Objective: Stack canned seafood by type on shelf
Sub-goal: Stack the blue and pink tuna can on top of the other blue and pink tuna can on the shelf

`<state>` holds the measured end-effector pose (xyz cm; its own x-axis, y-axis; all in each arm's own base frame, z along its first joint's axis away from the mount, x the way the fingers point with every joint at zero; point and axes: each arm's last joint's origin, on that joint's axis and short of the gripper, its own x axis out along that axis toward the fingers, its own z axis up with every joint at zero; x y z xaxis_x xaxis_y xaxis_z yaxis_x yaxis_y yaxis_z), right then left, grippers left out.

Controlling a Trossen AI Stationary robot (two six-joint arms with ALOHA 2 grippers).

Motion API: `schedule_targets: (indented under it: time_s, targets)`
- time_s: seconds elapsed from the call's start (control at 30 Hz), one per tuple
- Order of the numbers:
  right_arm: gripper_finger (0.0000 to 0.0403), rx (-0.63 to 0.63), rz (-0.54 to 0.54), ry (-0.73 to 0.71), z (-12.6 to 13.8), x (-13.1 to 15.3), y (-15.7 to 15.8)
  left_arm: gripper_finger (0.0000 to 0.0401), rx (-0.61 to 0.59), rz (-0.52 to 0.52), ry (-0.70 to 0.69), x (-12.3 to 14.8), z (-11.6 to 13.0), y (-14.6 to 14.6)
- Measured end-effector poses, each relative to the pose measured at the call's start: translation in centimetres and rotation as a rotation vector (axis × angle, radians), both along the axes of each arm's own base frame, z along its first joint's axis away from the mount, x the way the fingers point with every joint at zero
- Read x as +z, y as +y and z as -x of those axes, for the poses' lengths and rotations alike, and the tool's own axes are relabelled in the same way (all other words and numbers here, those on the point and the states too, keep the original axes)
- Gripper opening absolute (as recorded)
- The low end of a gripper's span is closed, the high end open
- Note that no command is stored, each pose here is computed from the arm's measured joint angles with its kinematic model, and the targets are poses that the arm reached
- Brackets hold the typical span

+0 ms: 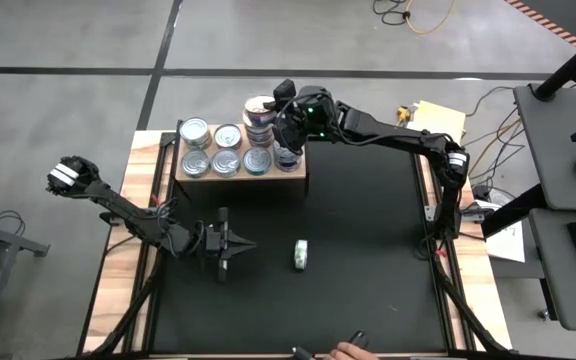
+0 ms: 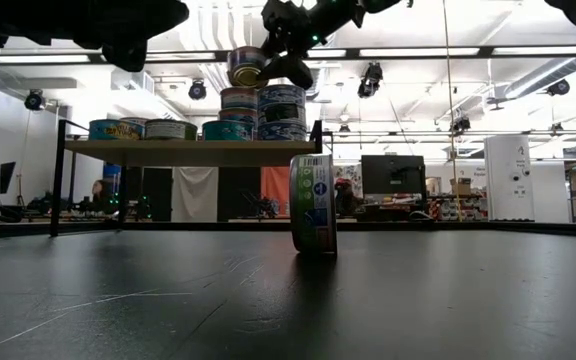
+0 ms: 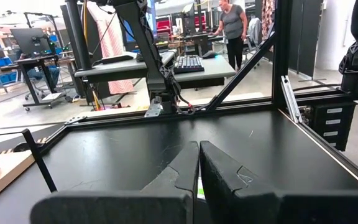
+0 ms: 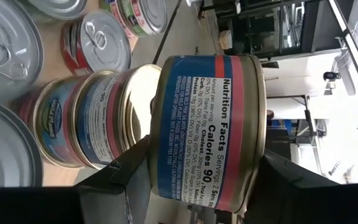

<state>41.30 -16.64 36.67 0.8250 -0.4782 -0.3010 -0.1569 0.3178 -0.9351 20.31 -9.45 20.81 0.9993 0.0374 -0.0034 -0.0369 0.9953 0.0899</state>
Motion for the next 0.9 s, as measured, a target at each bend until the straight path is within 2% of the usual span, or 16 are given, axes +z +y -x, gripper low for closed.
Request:
schedule_targets:
  time_s: [0.23, 0.5, 0.77, 0.9]
  targets:
    - [0.0208, 0.03, -0.057, -0.03, -0.06, 0.0, 0.11, 0.0, 0.0, 0.0, 0.0, 0.0, 0.0, 0.0]
    - [0.0199, 0.028, -0.071, -0.017, -0.01, -0.16, 0.13, 0.0, 0.0, 0.0, 0.001, -0.01, 0.0, 0.0]
    - [0.0211, 0.023, -0.081, -0.023, -0.01, -0.16, 0.13, 0.0, 0.0, 0.0, 0.001, -0.01, 0.0, 0.0]
    - [0.0201, 0.022, -0.081, -0.023, -0.01, -0.17, 0.13, 0.0, 0.0, 0.0, 0.001, -0.01, 0.0, -0.01]
